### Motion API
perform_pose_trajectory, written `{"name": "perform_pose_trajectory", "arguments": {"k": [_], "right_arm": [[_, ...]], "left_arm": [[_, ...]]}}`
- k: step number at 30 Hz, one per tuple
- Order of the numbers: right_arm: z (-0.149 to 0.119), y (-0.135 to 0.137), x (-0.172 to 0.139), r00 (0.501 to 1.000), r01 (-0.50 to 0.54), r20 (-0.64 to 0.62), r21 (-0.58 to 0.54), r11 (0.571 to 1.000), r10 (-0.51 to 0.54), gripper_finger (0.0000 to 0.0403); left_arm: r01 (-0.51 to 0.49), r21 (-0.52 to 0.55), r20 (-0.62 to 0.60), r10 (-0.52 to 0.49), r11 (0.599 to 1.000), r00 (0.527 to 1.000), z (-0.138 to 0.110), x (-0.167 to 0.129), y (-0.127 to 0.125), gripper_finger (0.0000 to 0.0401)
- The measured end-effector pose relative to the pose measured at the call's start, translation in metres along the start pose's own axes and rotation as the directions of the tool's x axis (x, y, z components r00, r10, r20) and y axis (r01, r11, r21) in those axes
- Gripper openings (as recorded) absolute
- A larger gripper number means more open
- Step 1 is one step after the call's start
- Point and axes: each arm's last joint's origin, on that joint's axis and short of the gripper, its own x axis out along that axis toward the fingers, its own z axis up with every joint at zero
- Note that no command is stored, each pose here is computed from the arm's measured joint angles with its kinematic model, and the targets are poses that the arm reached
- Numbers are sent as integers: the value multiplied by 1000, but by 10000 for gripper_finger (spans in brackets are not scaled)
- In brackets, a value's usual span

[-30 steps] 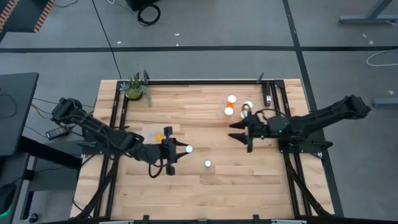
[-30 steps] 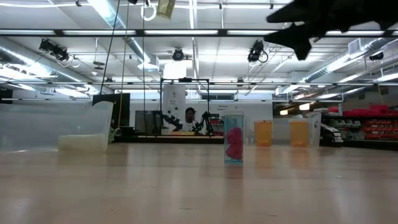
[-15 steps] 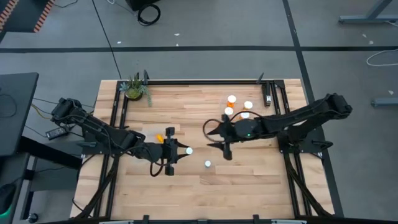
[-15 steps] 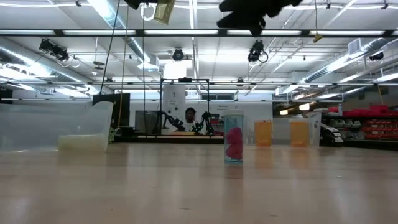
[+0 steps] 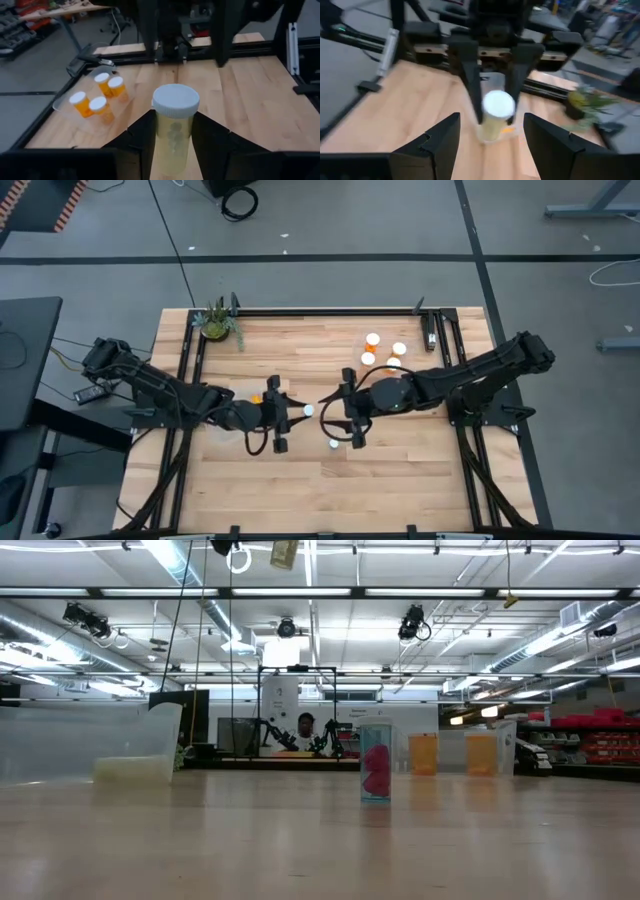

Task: Pick and place medicine bottles into bin by pill shape (circle, oval)
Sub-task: Remove small yellow pill bottle from the left transparent bin

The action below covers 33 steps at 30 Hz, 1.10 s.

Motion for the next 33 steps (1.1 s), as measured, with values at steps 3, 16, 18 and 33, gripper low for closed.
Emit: {"name": "perform_pose_trajectory", "arguments": {"k": [3,16,18,33], "right_arm": [[3,-1,0,1000,16,25,1,1000,-16,225],[-1,4,20,997,31,73,-25,999,-29,225],[-1,1,21,996,47,76,-21,999,-46,225],[-2,-6,25,996,17,91,14,1000,-18,225]], "left_arm": [[2,14,0,-2,1000,1000,0,0,0,122],[-4,21,14,3,1000,1000,2,1,1,121],[-4,30,15,3,1000,1000,2,1,1,119],[-3,47,27,2,999,1000,3,1,2,118]]}}
